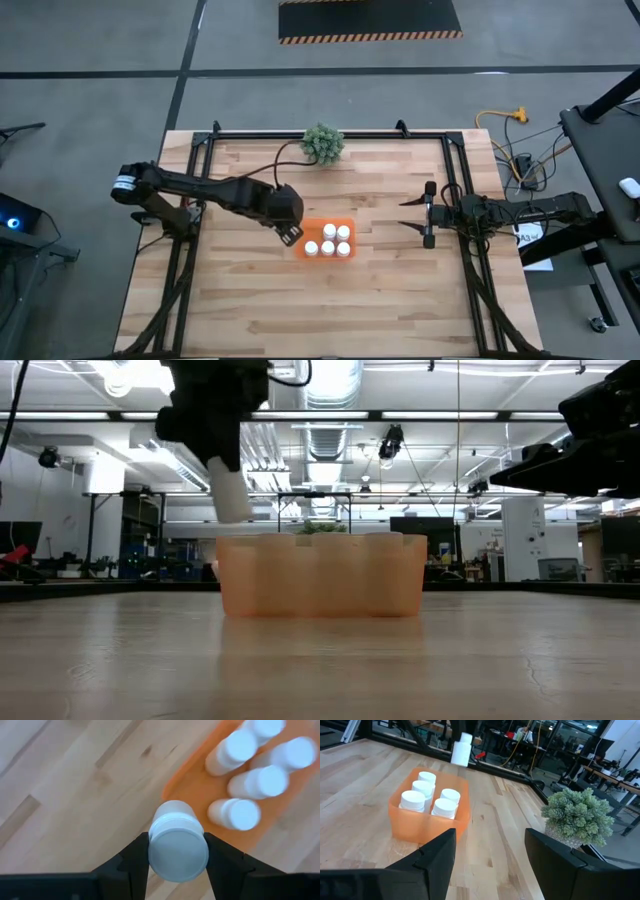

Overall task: Pick and place pill bottles into a basket
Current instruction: Put the white medicine bottle into the orange bin

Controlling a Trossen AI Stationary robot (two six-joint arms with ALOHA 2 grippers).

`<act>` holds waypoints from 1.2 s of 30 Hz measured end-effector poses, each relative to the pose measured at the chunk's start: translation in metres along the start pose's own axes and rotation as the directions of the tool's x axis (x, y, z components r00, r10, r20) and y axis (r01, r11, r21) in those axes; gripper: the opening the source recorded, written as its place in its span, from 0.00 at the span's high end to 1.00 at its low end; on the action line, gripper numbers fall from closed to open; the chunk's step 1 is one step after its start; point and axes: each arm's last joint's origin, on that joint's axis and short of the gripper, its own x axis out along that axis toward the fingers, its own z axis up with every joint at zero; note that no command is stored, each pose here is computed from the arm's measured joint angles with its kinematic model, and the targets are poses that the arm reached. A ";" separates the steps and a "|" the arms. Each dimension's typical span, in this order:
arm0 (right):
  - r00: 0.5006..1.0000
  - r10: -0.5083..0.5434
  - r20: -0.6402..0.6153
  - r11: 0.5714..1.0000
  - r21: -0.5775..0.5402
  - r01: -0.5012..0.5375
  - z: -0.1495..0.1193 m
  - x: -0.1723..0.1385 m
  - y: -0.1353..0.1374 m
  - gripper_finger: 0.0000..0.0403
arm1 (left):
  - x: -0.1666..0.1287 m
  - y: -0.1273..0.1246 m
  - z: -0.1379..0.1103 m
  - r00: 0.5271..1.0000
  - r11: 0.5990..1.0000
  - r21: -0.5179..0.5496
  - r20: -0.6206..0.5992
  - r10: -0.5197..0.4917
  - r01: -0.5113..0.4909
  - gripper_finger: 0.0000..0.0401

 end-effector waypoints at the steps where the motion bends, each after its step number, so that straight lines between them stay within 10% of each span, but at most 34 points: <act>1: 1.000 0.000 0.000 1.000 0.000 0.000 0.000 0.000 0.000 0.44 | -0.003 -0.001 0.001 1.000 1.000 -0.001 0.008 -0.008 0.008 0.64; 16: 1.000 0.005 -0.012 1.000 -0.002 -0.005 -0.001 0.001 0.000 0.44 | 0.025 -0.060 0.028 1.000 0.983 0.185 -0.018 -0.001 0.004 0.64; 36: 1.000 0.005 -0.018 1.000 -0.003 -0.005 -0.001 0.001 0.001 0.44 | 0.070 -0.068 0.036 0.985 0.963 0.249 -0.106 0.136 -0.106 0.64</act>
